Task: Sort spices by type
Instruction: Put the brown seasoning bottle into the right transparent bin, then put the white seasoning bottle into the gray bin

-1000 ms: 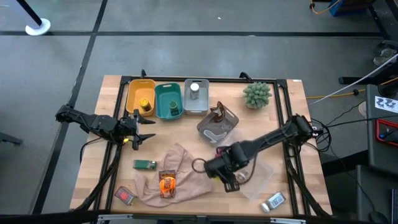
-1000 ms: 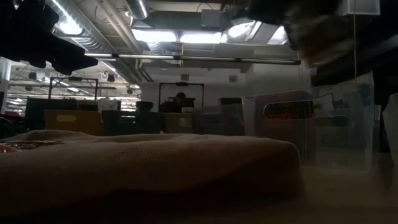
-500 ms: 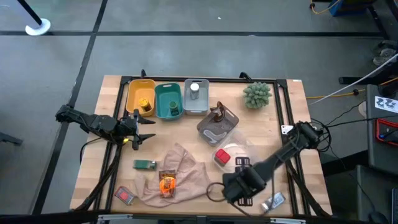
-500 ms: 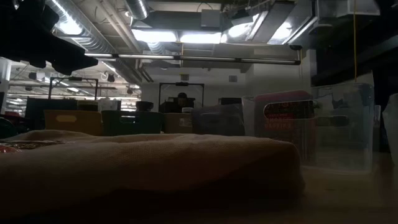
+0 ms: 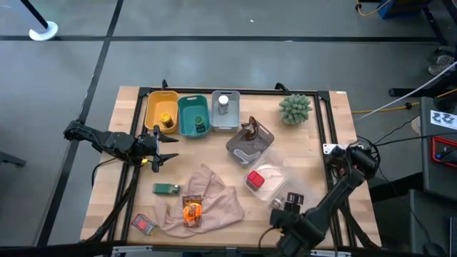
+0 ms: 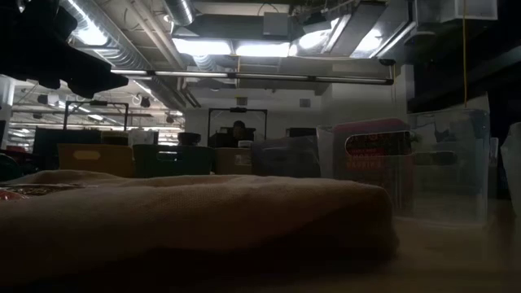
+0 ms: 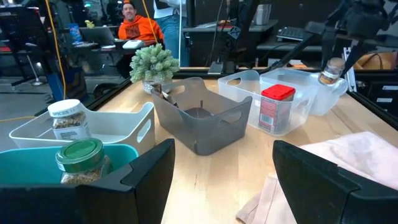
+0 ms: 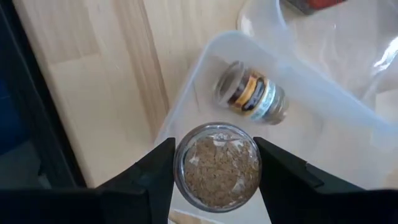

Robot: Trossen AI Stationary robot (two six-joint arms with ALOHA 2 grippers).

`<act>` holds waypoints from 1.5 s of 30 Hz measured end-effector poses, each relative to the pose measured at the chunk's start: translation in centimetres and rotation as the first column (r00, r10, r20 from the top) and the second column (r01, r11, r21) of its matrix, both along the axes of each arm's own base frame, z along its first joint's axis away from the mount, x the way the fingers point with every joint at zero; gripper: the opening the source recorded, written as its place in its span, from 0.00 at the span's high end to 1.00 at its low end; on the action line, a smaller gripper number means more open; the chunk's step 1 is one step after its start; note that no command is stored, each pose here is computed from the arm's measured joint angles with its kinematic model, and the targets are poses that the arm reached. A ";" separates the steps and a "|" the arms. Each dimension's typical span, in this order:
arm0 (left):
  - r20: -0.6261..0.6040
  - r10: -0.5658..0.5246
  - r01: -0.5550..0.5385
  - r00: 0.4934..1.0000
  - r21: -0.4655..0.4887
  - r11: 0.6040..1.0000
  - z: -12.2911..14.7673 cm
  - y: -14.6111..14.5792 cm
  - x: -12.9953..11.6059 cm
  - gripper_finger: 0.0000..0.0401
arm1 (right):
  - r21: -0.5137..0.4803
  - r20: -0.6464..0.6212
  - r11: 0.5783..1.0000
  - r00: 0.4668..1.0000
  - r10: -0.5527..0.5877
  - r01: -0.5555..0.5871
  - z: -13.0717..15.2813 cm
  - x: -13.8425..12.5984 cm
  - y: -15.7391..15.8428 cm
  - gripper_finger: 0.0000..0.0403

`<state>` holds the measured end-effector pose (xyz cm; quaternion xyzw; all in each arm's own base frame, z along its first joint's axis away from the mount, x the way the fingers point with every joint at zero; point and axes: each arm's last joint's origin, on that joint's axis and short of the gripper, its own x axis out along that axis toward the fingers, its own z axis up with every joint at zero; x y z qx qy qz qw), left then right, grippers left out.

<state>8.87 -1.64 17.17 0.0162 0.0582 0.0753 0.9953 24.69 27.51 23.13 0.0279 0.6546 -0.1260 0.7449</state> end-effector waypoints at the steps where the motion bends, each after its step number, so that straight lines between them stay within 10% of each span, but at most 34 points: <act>1: 0.000 0.001 -0.001 1.000 0.000 1.000 0.0 0.0 0.0 0.36 | -0.006 0.011 1.000 1.000 -0.008 0.008 -0.4 -0.3 0.2 0.52; 25: 0.001 0.000 0.000 1.000 0.000 1.000 0.0 0.0 0.0 0.36 | -0.065 0.097 0.998 0.995 -0.015 0.021 -5.0 -1.6 0.1 0.50; 45: 0.000 0.000 0.000 1.000 0.000 1.000 0.0 0.0 0.0 0.36 | -0.079 0.095 0.997 0.995 -0.012 0.020 -1.0 -1.9 -0.4 0.36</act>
